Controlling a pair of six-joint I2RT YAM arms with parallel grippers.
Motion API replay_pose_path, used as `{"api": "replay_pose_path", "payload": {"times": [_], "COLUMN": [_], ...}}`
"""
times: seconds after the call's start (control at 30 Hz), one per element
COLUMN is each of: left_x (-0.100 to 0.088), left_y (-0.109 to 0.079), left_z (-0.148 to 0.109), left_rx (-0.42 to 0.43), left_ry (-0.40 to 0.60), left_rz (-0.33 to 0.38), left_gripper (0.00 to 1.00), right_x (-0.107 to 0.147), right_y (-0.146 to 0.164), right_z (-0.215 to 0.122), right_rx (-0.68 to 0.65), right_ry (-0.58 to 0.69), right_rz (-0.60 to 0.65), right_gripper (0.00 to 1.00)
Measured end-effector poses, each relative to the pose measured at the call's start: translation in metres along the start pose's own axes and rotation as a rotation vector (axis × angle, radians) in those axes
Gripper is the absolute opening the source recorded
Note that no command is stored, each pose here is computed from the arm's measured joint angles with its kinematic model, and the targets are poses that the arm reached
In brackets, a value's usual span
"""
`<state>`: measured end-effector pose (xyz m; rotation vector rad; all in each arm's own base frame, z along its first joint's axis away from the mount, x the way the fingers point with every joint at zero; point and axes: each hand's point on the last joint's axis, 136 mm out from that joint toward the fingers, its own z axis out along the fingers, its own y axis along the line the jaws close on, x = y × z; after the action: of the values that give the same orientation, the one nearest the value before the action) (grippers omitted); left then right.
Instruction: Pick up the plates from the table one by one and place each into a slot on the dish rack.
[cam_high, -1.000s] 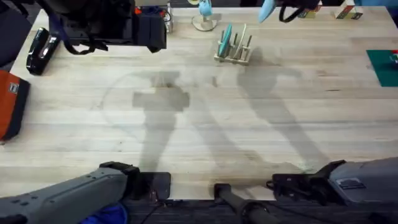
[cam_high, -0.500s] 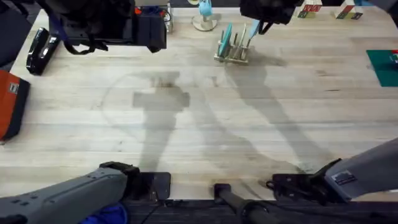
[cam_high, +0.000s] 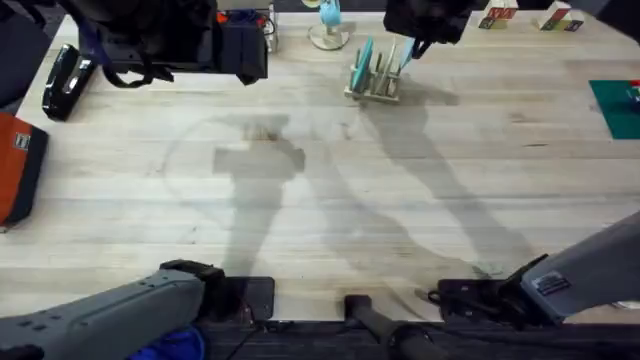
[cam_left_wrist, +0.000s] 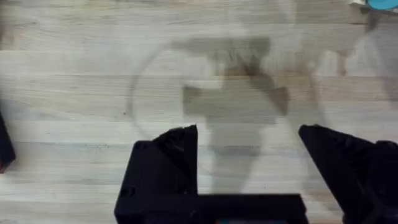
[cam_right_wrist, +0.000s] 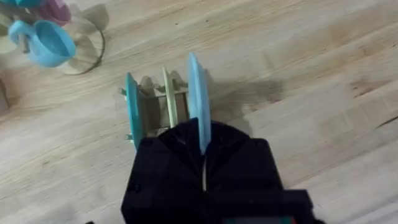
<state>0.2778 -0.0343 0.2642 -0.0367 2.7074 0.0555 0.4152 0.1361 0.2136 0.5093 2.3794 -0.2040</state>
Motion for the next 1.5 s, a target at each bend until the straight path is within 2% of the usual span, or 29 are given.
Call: {"api": "replay_pose_path", "payload": {"times": [0.4, 0.73, 1.0, 1.5], "left_x": [0.0, 0.0, 0.0, 0.0], "left_y": [0.0, 0.0, 0.0, 0.0], "left_z": [0.0, 0.0, 0.0, 0.0], "left_rx": [0.0, 0.0, 0.0, 0.0], "left_ry": [0.0, 0.0, 0.0, 0.0], "left_rz": [0.0, 0.0, 0.0, 0.0], "left_gripper": [0.995, 0.994, 0.994, 0.995], "right_x": [0.017, 0.013, 0.024, 0.028], "right_y": [0.006, 0.007, 0.01, 0.013], "right_z": [0.026, 0.032, 0.052, 0.059], "right_rx": [0.045, 0.042, 0.072, 0.078], "right_ry": [0.043, 0.033, 0.059, 0.065], "right_rz": [-0.04, -0.022, -0.042, -0.046], "right_gripper": [0.032, 0.032, 0.031, 0.032]}}
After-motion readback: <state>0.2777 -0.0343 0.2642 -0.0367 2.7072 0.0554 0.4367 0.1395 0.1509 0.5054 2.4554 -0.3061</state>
